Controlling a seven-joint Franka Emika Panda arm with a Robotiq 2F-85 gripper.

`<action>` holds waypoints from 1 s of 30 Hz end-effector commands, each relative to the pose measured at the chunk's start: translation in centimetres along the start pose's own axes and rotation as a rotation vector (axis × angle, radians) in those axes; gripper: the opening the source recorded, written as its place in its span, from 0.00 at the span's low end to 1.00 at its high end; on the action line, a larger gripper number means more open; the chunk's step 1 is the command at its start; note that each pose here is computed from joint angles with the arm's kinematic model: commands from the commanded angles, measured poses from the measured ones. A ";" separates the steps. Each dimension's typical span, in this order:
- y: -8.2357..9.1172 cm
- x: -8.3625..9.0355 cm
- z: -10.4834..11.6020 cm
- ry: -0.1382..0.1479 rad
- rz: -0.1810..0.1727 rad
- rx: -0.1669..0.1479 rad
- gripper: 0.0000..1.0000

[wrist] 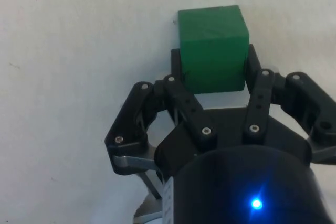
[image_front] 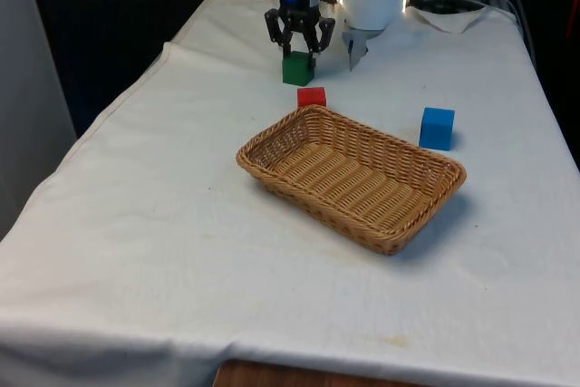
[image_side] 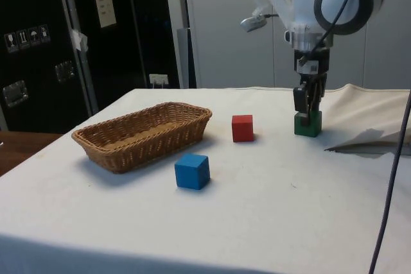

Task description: Pick up exactly two blocks and place them into the basket.

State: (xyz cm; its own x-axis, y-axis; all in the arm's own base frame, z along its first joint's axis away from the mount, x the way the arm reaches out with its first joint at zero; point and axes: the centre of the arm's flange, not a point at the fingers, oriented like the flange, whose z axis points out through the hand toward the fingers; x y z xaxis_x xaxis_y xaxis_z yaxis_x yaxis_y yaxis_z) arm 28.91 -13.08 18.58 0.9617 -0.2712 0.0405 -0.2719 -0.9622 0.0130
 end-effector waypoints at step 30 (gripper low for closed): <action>-1.3 5.8 -7.3 0.053 -0.035 0.083 0.00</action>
State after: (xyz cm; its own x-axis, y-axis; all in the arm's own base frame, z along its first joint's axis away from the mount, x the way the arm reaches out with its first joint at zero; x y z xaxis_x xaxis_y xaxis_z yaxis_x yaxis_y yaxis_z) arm 34.53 -13.35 25.98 0.9664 -0.2378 0.0979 -0.2323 -0.9705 -0.0645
